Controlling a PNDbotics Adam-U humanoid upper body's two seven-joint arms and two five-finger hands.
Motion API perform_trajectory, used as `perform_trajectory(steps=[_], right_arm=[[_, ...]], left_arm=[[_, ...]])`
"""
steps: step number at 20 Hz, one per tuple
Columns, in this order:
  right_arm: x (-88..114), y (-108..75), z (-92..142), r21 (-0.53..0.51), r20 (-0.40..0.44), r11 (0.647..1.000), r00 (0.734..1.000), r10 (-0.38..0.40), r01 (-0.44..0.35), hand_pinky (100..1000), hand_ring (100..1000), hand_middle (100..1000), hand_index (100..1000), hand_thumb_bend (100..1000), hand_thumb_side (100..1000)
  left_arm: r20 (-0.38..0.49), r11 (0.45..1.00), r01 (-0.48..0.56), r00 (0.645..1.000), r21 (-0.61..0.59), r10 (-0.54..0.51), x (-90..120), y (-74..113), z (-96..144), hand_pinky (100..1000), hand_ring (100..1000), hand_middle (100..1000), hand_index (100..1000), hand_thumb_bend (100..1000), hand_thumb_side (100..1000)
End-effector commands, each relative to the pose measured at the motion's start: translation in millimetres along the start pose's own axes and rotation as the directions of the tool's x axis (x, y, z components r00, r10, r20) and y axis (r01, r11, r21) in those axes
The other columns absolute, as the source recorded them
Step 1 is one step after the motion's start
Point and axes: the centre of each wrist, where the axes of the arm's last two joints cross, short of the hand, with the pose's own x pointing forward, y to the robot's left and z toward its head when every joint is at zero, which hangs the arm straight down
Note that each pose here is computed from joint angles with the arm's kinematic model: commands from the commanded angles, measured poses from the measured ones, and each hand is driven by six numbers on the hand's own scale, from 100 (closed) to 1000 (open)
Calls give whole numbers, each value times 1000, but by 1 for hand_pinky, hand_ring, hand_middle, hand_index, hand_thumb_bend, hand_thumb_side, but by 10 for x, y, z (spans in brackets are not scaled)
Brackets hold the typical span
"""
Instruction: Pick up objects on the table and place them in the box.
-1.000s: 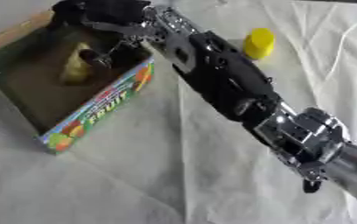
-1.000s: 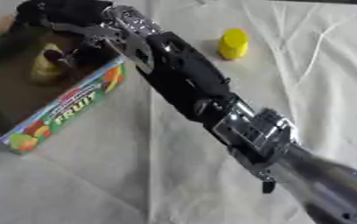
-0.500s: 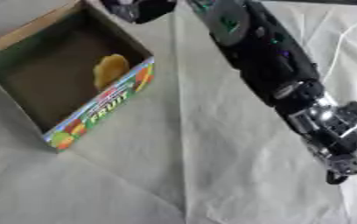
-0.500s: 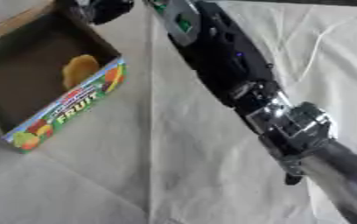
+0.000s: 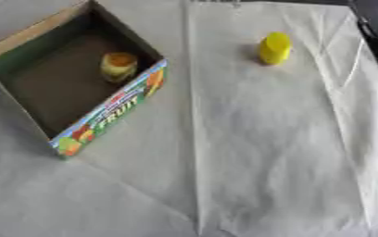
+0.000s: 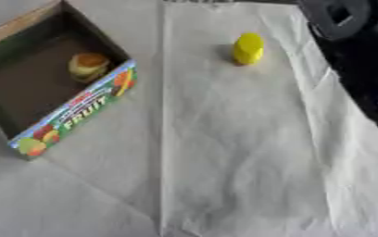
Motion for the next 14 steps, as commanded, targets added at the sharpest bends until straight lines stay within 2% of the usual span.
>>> perform_trajectory(steps=[1,5,12,14], right_arm=[[-40,-218,232,30,-47,996,996,82,-81,891,1000,817,919,100,100],[-116,-113,481,104,-98,990,989,109,-98,893,1000,821,922,100,100],[-220,18,619,199,-133,976,984,118,-90,899,1000,807,919,100,152],[-263,51,639,218,-160,973,981,110,-73,905,1000,798,914,100,242]], left_arm=[[25,1000,17,1000,-10,-17,41,46,-79,796,804,775,868,100,239],[19,1000,15,1000,-6,-15,40,36,-72,795,804,775,867,100,250],[9,1000,3,1000,-3,-3,39,8,-67,795,804,776,867,100,264],[6,1000,-1,1000,-4,1,39,1,-64,794,804,776,866,100,273]])
